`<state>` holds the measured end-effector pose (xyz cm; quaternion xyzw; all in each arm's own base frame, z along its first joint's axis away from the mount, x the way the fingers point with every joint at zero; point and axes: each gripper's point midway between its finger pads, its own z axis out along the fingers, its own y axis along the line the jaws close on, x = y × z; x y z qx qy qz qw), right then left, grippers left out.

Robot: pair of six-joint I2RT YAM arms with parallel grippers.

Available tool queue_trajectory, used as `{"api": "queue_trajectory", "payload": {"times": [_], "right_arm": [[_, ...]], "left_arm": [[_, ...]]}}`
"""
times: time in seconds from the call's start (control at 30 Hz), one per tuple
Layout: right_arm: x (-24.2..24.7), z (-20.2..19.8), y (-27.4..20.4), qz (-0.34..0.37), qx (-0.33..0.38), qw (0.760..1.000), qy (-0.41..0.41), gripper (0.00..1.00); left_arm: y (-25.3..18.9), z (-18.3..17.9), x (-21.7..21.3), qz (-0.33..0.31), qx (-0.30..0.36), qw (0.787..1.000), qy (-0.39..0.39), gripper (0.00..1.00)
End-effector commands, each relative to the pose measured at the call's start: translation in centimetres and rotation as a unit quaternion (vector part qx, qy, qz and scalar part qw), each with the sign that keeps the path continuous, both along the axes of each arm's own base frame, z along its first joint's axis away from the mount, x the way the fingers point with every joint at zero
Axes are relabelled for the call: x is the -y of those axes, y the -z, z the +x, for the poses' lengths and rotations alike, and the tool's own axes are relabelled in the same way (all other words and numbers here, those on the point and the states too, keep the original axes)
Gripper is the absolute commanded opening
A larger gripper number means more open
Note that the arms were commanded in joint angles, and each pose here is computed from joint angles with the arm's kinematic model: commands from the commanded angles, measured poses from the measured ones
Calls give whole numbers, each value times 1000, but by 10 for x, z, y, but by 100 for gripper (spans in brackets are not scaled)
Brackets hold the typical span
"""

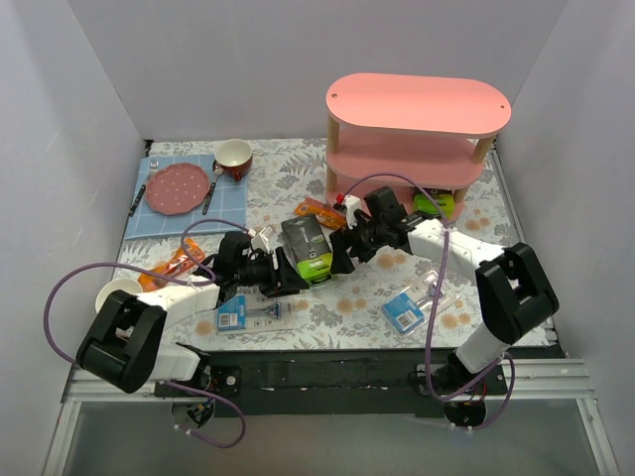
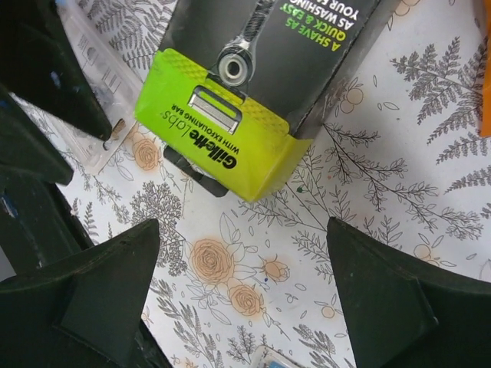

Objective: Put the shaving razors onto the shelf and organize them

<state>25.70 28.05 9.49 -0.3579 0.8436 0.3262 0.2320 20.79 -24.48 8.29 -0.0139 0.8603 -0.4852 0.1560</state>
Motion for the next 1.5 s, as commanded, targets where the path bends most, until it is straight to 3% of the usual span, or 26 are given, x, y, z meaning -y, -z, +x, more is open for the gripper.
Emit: {"api": "queue_trajectory", "payload": {"times": [0.0,0.27,0.5,0.8,1.0,1.23,1.47], "right_arm": [[-13,24,-7,28,-24,998,46,95],[-39,18,1,95,-129,986,41,91],[-51,11,-7,123,-162,979,29,90],[-53,-19,-4,127,-192,973,17,90],[-56,-23,-4,128,-195,972,13,90],[-54,-14,-9,121,-168,978,26,93],[-35,-15,-2,105,-170,978,54,95]], "left_arm": [[-17,1,9,-44,-21,999,-18,50],[10,5,16,-24,-69,996,-56,49],[28,24,15,8,-83,992,-94,47],[27,32,19,1,-80,992,-100,44],[29,32,18,4,-80,992,-101,32],[23,40,13,-5,-69,992,-103,2],[-1,50,8,-51,-53,994,-85,0]]}}
